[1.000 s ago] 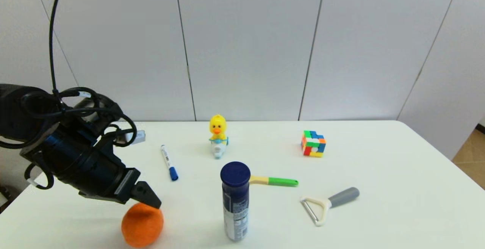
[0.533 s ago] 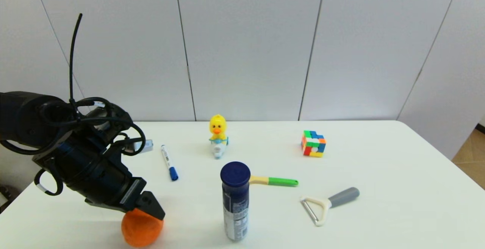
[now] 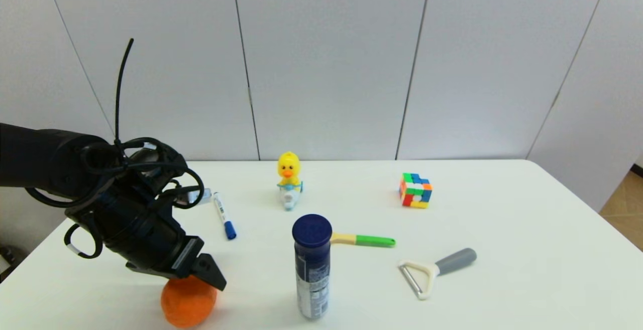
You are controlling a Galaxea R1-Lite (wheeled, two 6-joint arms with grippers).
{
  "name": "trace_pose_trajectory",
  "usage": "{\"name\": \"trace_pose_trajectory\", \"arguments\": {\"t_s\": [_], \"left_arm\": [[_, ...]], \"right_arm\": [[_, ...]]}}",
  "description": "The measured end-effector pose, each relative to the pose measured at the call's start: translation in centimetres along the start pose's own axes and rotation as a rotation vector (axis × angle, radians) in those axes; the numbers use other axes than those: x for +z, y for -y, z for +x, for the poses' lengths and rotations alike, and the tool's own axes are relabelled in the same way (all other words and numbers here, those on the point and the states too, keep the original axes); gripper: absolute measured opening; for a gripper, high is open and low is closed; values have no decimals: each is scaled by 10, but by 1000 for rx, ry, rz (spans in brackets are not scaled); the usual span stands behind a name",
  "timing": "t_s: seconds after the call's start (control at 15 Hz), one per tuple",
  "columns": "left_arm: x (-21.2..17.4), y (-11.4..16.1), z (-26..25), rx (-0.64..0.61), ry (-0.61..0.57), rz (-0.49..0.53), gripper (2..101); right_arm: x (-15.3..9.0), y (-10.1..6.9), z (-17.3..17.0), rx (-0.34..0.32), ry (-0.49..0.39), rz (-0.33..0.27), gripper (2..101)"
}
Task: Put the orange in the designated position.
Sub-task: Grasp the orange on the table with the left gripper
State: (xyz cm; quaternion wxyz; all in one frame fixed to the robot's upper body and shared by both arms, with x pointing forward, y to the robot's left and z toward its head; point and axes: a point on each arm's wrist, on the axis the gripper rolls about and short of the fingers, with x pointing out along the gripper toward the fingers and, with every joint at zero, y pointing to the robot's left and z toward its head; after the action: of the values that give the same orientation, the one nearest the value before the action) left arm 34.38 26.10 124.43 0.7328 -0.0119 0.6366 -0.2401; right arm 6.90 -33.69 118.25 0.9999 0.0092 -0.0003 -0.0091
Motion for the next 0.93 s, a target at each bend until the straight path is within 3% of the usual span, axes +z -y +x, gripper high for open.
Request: {"name": "trace_pose_trajectory", "arguments": {"t_s": [0.93], "left_arm": [[-5, -4, 18, 2, -62, -2, 979]], "right_arm": [[0, 0, 0, 0, 1, 0, 973]]}}
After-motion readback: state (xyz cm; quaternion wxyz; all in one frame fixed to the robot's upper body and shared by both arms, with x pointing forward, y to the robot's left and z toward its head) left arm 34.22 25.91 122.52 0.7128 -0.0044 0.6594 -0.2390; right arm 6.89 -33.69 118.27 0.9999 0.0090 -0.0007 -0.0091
